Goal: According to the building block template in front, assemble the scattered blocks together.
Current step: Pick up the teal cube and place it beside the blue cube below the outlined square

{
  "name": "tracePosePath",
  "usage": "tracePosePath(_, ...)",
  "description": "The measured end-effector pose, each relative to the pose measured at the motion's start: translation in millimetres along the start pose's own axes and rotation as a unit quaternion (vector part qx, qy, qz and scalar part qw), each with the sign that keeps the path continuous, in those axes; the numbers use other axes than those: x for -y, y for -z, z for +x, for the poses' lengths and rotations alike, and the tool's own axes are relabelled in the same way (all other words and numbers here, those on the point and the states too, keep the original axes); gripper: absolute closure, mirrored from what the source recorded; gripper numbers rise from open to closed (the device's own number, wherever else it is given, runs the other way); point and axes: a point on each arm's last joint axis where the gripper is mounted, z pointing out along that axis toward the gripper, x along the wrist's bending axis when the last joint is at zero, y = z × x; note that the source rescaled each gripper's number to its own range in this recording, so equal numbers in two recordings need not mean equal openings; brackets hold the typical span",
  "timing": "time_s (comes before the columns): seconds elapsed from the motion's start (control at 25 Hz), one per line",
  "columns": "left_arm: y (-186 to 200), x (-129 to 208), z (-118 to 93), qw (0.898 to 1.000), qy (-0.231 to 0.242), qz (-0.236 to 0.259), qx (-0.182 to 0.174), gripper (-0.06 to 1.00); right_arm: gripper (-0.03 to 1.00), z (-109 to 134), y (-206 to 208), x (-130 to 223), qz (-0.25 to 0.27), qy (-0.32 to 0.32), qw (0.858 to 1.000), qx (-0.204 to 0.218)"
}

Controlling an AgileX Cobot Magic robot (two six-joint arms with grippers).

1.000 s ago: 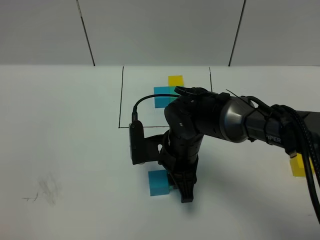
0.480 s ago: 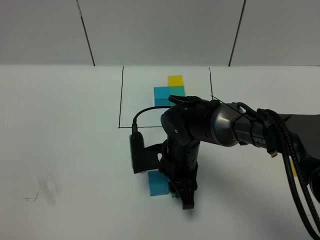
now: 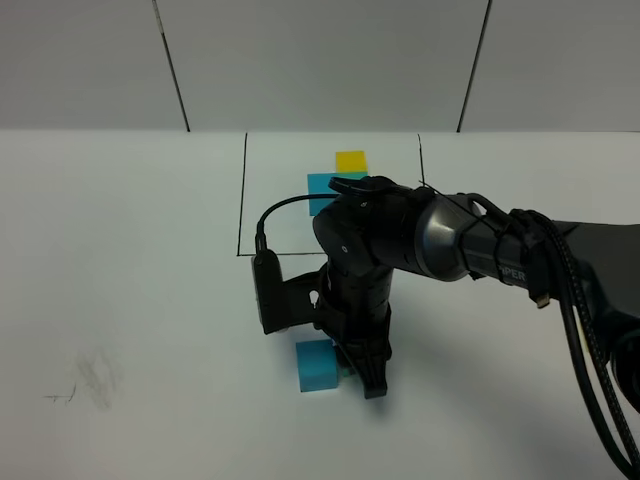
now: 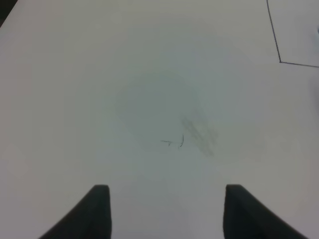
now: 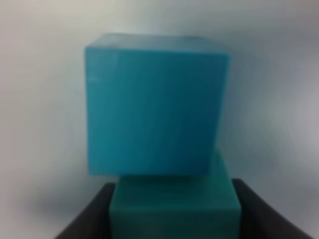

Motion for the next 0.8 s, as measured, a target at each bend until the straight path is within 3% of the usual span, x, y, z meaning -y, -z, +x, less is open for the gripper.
tracePosePath(0.48, 0.0, 0.0, 0.0, 1.0, 0.0, 0.0, 0.0, 0.8, 0.94, 2.7, -1.1, -1.7, 0.002, -0.012, 0.999, -0.031)
tracePosePath(0.8, 0.0, 0.0, 0.0, 1.0, 0.0, 0.0, 0.0, 0.8, 0.94, 1.1, -1.2, -3.7, -0.009, -0.015, 1.0, -0.023)
